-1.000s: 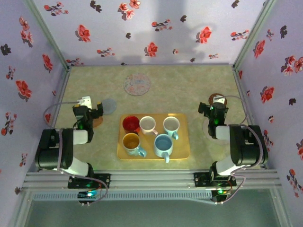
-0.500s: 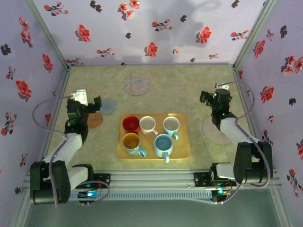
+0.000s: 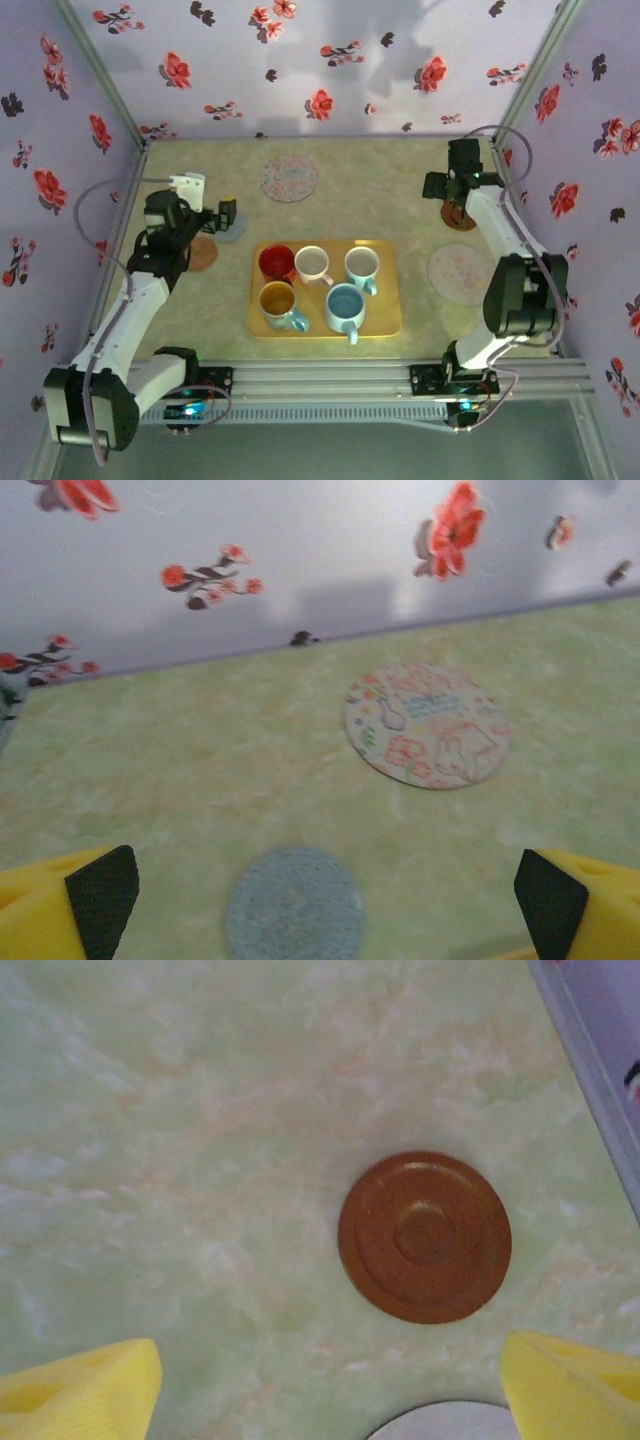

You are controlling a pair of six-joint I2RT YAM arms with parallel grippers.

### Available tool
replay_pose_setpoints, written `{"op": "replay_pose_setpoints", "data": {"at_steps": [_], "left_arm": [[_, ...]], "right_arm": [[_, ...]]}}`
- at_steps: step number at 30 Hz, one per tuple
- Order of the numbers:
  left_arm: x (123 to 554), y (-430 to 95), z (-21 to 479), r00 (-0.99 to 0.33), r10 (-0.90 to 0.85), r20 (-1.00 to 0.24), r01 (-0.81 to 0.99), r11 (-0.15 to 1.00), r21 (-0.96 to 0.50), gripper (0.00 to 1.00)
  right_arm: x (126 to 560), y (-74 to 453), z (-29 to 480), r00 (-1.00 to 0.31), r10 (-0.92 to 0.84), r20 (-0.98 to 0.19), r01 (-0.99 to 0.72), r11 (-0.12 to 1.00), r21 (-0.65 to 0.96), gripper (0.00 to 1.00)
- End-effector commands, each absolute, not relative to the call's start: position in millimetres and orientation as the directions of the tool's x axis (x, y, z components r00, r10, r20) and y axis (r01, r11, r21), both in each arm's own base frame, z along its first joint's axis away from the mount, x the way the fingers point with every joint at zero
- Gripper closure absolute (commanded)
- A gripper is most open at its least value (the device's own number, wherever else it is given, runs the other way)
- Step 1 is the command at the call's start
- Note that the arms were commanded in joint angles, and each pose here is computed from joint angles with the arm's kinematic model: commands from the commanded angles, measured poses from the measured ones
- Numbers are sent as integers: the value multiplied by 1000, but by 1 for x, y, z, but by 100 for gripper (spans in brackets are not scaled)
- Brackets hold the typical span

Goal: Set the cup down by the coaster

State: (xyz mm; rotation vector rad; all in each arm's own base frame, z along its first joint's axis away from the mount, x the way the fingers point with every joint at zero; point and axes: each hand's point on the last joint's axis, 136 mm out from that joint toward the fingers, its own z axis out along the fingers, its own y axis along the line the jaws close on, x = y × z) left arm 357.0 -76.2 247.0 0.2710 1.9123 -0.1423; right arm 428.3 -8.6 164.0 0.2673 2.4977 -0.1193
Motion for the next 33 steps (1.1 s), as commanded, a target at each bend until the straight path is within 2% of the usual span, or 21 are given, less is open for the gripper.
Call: {"op": "replay_pose_setpoints", "data": {"at_steps": [1, 9, 16, 22, 27, 33], "left_arm": [[352, -102, 252, -353, 164, -921, 344, 938, 36, 1], [353, -150, 248, -376, 251, -892, 469, 882, 51, 1], [359, -167, 244, -385, 267, -884, 499, 866, 45, 1], [365, -171, 238, -401, 271, -875, 502, 864, 37, 1], [366, -173, 238, -404, 269, -874, 502, 864, 34, 1], [367, -172, 239, -410, 275, -869, 503, 864, 36, 0]], "right_arm": [[416, -26, 144, -857, 200, -475, 275, 957, -93, 17], [437, -50, 111, -873, 300, -385, 347, 936, -58, 47], [449, -67, 86, -872, 357, -335, 389, 921, -29, 64], [451, -79, 60, -887, 375, -268, 406, 911, -69, 79], [454, -89, 46, -893, 384, -234, 416, 904, -104, 97], [459, -79, 32, -904, 388, -180, 404, 913, -60, 100]]}}
